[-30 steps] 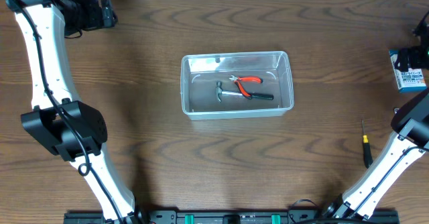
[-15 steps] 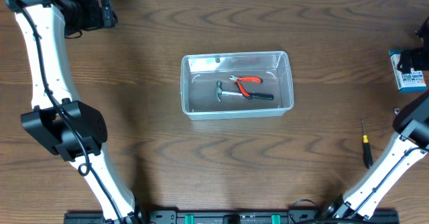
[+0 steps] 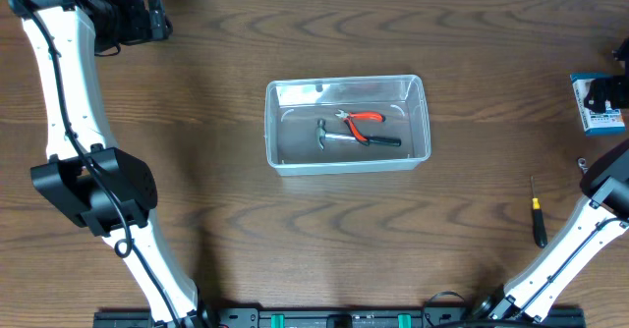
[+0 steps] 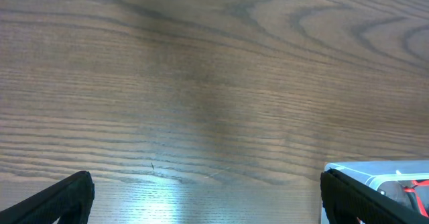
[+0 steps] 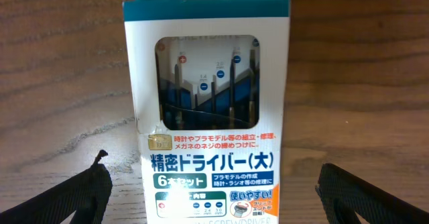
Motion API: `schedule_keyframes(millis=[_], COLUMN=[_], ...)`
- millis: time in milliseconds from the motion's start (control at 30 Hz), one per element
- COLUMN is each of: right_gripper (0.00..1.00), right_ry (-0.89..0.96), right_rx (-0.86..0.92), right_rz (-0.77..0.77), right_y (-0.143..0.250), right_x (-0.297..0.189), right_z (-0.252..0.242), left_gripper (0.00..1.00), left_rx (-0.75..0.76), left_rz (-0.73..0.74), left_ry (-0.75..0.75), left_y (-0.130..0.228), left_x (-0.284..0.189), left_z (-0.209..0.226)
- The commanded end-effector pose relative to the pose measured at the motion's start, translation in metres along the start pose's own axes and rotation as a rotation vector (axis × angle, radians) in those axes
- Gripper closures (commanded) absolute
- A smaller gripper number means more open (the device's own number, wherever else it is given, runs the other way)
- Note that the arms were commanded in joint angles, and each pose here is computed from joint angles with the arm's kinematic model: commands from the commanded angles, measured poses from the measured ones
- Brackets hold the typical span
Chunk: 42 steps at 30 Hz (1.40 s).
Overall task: Pack container
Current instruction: 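Lower the right gripper over the blue-white screwdriver box and align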
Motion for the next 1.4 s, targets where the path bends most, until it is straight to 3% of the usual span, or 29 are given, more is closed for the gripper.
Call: schedule_keyframes(millis=[0, 1367], right_gripper=[0.01, 0.01], right_ry=[-0.023, -0.054], right_rx=[-0.031, -0.03], right_rz=[-0.004, 0.103], right_y=[0.002, 0.014], right_x=[0.003, 0.04], right_z=[0.002, 0.007], left_gripper=[0.02, 0.02], left_rx=[0.0, 0.0], left_rz=[-0.017, -0.017], left_ry=[0.01, 0.01], left_y=[-0.002, -0.002], left_x=[-0.007, -0.007], left_z=[-0.001, -0.001])
Point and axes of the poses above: each gripper's point midway between its finger pads, its own x axis out along the fingers, its own z axis along the line the jaws close on, y = z × x, the point moved 10 cm from there along -x, back along the fingers, and after that the axes turned 14 degrees about -x, right-handed, at the moved point
